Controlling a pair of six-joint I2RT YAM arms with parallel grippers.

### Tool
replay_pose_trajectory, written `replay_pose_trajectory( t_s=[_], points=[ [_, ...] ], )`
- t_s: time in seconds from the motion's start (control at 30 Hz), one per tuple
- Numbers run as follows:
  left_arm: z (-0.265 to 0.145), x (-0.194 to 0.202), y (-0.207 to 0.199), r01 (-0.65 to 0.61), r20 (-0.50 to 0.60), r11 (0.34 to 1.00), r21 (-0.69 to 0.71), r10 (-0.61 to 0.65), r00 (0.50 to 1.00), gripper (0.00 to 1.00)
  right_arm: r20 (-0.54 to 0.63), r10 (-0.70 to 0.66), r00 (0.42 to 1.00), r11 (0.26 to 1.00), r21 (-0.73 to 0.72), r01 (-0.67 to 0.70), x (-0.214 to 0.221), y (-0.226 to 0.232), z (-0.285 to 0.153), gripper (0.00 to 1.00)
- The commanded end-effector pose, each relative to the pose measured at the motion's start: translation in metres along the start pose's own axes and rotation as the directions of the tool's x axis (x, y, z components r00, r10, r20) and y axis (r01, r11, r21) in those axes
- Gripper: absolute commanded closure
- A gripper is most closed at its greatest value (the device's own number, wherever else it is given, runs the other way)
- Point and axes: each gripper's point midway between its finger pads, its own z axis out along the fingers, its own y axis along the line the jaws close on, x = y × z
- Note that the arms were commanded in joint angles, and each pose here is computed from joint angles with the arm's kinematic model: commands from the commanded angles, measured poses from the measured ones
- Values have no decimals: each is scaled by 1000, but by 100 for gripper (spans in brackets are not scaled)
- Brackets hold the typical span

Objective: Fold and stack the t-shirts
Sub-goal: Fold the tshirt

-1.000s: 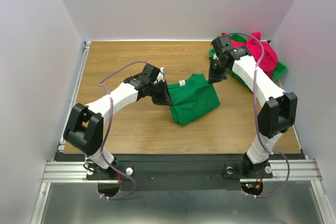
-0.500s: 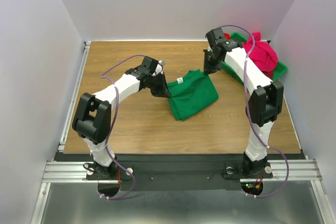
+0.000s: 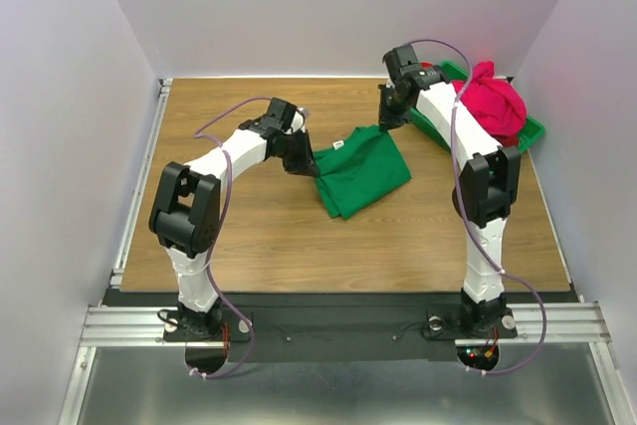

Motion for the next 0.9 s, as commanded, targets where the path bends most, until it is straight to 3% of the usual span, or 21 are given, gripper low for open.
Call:
replay_pose_trajectory(
  t_s=[0.0,0.53,0.57,0.6,0.63,0.67,0.7,0.77,0.8,0.83,0.87],
  points=[
    [-2,-17,-6,-33,19,999,18,33,999,100,82,10,997,1000,-7,-9,-29,0,1,100],
    [15,-75,15,38,114,999,4,-38,993,100,152,105,983,994,-28,-102,-62,6,43,100],
    [20,-82,21,74,131,997,-9,-73,989,98,175,148,973,989,-40,-143,-69,6,48,100],
    [21,-92,22,94,158,996,-9,-91,983,90,182,173,968,985,-56,-166,-73,6,49,99],
    [15,-110,15,100,204,995,9,-99,974,74,186,194,963,980,-75,-183,-77,8,53,93],
    [11,-123,10,107,242,994,17,-108,964,36,196,215,957,975,-101,-199,-84,8,52,81],
    [-1,-146,-2,103,311,994,29,-107,944,2,217,232,948,967,-159,-200,-95,17,48,47],
    [-15,-164,-14,89,358,995,38,-97,929,2,236,238,942,959,-209,-190,-107,25,35,18],
    [-23,-171,-19,68,378,997,32,-76,923,2,251,224,942,961,-216,-171,-111,26,28,8],
    [-33,-179,-25,53,399,998,29,-60,915,1,268,216,939,963,-220,-158,-114,26,19,0],
    [-42,-180,-29,42,410,999,28,-49,911,1,283,192,940,968,-212,-134,-116,24,13,0]
  ],
)
